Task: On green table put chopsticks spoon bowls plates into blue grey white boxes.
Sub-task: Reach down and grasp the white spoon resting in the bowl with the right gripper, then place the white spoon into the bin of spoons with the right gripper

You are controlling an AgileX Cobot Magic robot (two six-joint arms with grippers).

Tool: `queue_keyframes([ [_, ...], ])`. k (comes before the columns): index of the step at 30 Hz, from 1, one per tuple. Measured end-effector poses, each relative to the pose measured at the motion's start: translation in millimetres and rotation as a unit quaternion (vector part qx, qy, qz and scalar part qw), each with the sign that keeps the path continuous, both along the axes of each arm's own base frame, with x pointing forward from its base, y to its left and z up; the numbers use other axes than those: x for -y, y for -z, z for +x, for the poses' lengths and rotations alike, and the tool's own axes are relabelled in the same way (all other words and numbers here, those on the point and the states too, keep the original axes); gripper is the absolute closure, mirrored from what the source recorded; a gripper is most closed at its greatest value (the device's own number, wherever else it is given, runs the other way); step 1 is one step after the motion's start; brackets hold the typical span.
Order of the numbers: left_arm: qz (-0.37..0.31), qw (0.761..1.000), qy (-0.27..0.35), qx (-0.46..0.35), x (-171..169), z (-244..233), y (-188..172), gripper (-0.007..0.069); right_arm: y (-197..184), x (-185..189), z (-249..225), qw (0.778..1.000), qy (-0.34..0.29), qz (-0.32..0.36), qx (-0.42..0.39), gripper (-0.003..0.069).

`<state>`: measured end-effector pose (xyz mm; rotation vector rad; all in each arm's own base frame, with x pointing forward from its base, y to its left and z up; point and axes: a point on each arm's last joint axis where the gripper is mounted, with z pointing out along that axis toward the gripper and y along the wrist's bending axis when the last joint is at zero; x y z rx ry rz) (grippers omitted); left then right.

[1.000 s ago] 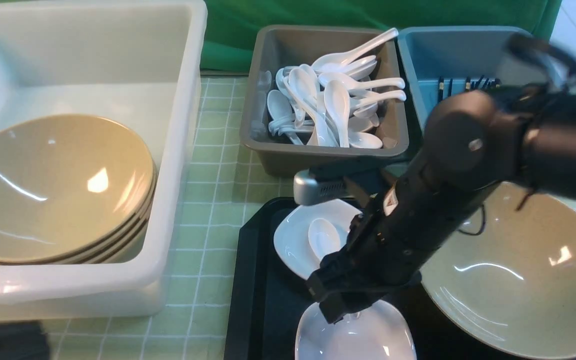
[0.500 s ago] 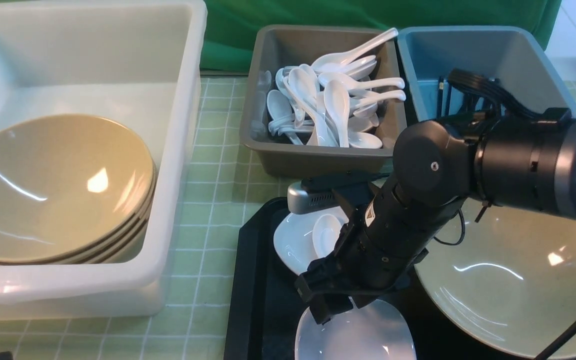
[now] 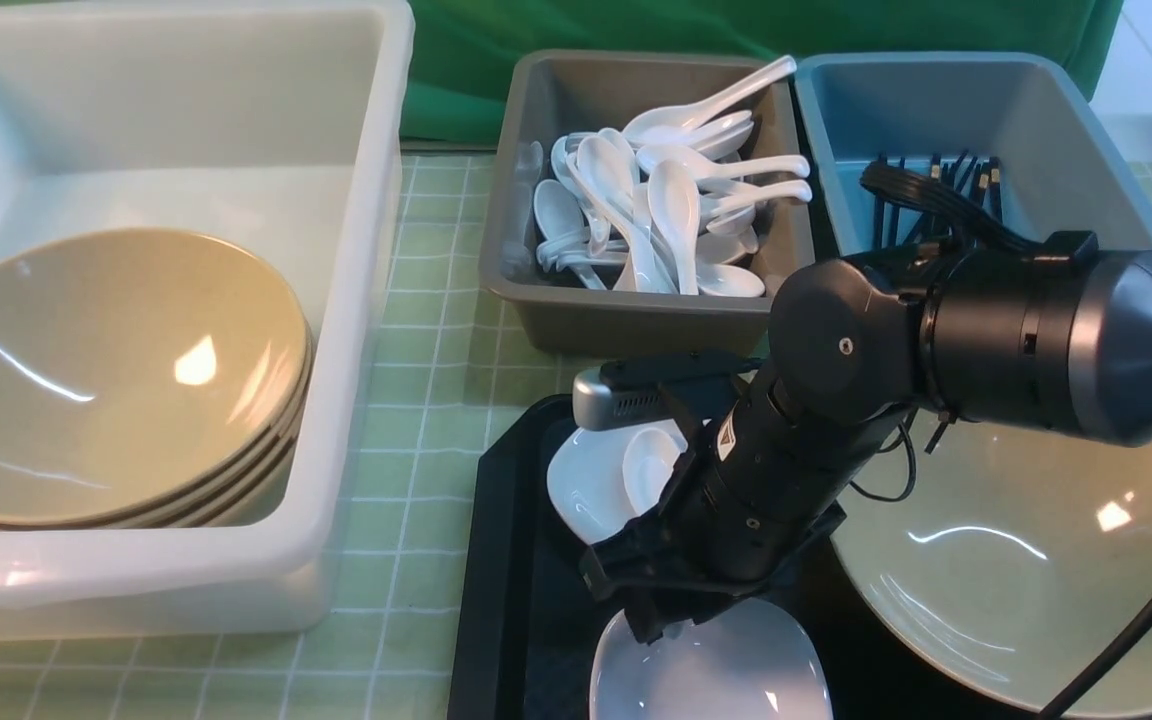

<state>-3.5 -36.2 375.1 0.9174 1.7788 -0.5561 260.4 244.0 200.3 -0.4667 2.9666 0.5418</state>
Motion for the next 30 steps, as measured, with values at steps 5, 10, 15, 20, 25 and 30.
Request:
queue_keyframes([
  [5, 0.0, 1.0, 0.0, 0.0, 0.0, -0.1, 0.1, 0.0627, -9.9, 1.4, -2.5, 1.0, -0.001, 0.008, 0.009, 0.0517],
  [10, 0.0, 1.0, 0.0, 0.0, 0.0, -0.1, 0.1, 0.0627, -37.4, 8.6, -6.1, 0.999, 0.004, 0.034, 0.039, 0.0516],
  [15, -0.001, 1.0, -0.001, 0.001, 0.0, 0.2, -0.3, 0.0627, -70.9, 27.4, 11.0, 0.991, 0.048, 0.075, 0.102, 0.0516],
  [20, -0.015, 1.0, -0.008, 0.016, 0.1, 2.1, -3.6, 0.0627, -97.9, 47.1, 48.7, 0.972, 0.101, 0.11, 0.182, 0.0516],
  [25, -0.032, 0.999, -0.018, 0.036, 0.0, 4.6, -8.2, 0.0627, -110.9, 59.2, 97.8, 0.959, 0.112, 0.111, 0.234, 0.0516],
  [30, -0.046, 0.997, -0.032, 0.059, -1.0, 7.5, -12.6, 0.0627, -89.7, 57.9, 141.6, 0.958, 0.127, 0.103, 0.237, 0.0516],
])
